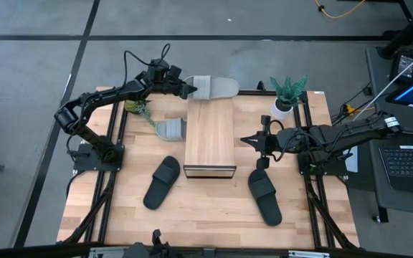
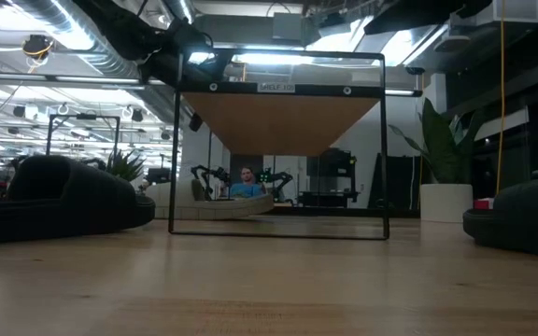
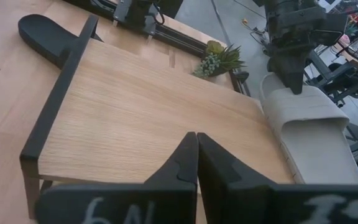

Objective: Pick and place slides into the shelf
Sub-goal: Put the right gray slide on the shelf

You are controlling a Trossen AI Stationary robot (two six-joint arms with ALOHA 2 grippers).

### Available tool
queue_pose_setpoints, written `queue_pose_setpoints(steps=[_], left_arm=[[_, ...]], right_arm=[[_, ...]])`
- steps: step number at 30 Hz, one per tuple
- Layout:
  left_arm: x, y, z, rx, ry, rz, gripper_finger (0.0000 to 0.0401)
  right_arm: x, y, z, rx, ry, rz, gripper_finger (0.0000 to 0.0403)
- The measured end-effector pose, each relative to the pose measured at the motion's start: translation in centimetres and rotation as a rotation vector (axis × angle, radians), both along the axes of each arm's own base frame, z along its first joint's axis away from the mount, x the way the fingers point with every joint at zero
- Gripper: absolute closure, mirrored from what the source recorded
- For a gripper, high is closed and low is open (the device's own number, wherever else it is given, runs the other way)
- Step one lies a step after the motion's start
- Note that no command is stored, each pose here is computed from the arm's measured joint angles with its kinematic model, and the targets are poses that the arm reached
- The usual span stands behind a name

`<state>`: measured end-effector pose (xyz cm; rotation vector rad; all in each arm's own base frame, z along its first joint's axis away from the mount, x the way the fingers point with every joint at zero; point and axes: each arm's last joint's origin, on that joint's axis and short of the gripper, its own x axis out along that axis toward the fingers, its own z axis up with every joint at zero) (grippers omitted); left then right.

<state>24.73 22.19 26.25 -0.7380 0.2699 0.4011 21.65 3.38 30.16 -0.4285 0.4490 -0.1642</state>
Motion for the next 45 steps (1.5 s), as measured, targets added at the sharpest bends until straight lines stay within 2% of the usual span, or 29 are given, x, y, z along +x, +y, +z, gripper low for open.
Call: queue_pose_setpoints(steps=[7,12,28,33,39,45], left_arm=[[-0.03,0.09,-0.01,0.028,0.016,0.031,0.0265],[-0.04,0.13,0.02,0.030,0.014,0.034,0.0235],[-0.65,0.62,-0.20,-0.016,0.023,0.061,0.0234],[-0.62,0.50,-0.12,-0.026,0.009,0.024,0.0234],[-0.50,0.11,-0.02,-0.071,-0.034,-0.105,0.0235],[-0.49,0.07,0.00,-0.086,-0.041,-0.115,0.0235]], right_arm=[[0.00,0.00,0.00,0.000,0.000,0.000,0.0398],[0.00,0.01,-0.01,0.001,0.000,0.000,0.0398],[0.03,0.14,-0.03,0.023,0.003,0.040,0.0398],[0.03,0.14,-0.03,0.023,0.003,0.040,0.0398],[0.08,0.14,0.08,0.024,-0.009,0.039,0.0398],[0.12,0.15,0.18,0.026,-0.021,0.039,0.0398]])
